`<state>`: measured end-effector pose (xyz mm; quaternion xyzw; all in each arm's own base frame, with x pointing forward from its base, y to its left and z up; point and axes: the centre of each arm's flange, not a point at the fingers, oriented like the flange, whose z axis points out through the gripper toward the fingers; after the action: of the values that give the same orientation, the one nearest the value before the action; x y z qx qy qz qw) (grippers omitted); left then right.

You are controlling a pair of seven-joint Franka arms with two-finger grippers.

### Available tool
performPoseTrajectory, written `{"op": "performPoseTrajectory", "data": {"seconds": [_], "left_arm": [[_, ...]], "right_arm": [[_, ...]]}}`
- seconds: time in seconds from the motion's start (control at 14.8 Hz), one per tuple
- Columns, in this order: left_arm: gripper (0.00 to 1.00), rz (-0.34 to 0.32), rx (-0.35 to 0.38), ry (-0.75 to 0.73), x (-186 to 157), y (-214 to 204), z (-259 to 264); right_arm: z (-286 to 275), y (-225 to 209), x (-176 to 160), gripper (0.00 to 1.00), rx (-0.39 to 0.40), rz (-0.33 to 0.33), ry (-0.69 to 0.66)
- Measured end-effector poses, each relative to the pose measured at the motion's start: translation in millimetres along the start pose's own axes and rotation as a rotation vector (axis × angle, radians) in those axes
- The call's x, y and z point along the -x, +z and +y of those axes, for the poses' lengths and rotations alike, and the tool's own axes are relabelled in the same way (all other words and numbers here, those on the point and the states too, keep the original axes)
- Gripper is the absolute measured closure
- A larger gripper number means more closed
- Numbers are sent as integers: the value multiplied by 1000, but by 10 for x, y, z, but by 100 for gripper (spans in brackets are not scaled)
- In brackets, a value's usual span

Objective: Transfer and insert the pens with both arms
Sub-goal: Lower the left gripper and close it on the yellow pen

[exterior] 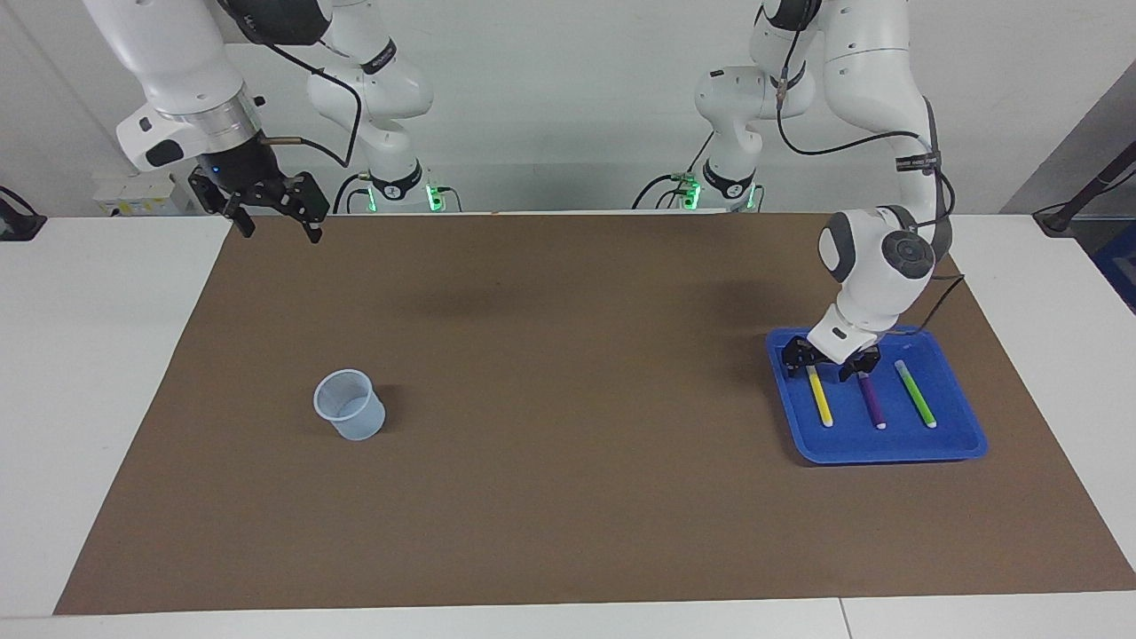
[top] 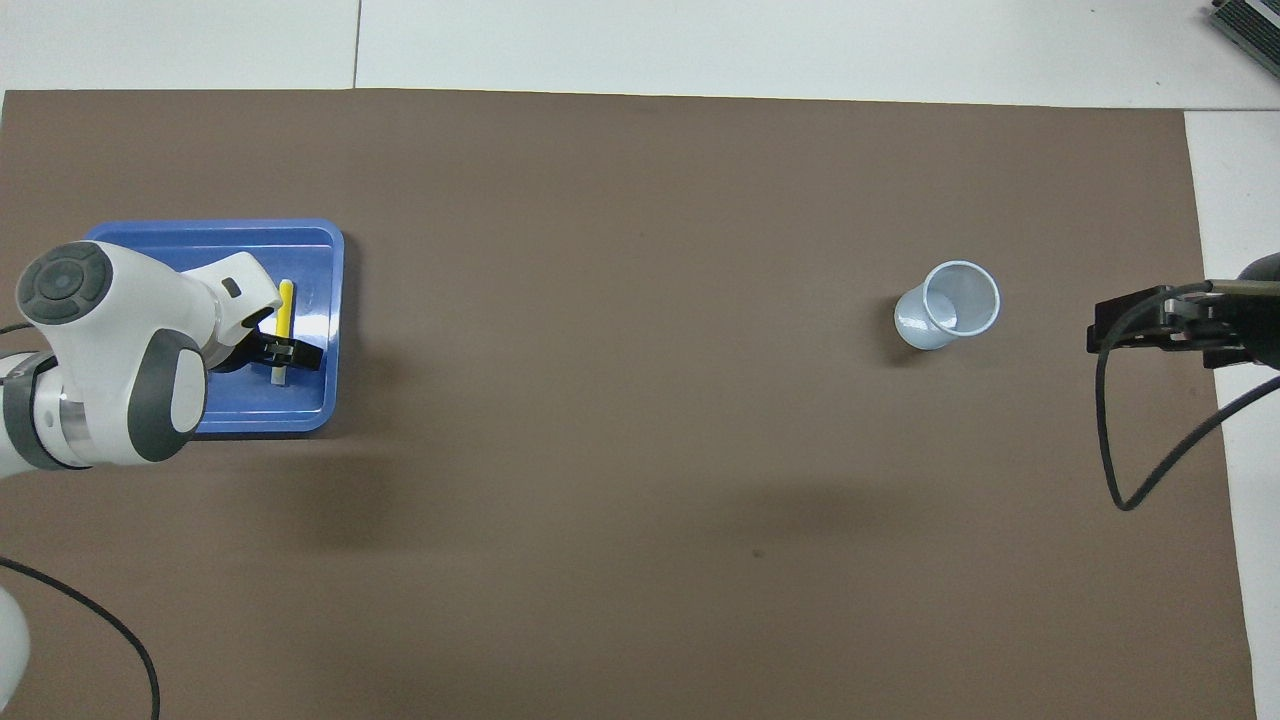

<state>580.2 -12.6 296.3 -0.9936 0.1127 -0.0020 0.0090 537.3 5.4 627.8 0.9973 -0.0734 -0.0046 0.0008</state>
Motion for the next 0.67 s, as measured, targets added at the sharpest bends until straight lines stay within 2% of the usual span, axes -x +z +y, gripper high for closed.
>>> {"op": "performPoseTrajectory", "data": {"seconds": [0.34, 0.4, 0.47, 0.54, 0.67], "left_arm": [[0, 19, -2, 7, 48, 83, 41], [5, 20, -2, 9, 52, 81, 51], [5, 20, -2, 9, 56, 81, 53], [12, 23, -3, 9, 56, 68, 51], [35, 28, -7, 9, 64, 31, 34]], "right_arm": [[0, 0, 0, 0, 0, 0, 0], [0, 0, 0, 0, 0, 0, 0], [0, 0, 0, 0, 0, 0, 0], [0, 0, 0, 0, 0, 0, 0], [0, 0, 0, 0, 0, 0, 0]]}}
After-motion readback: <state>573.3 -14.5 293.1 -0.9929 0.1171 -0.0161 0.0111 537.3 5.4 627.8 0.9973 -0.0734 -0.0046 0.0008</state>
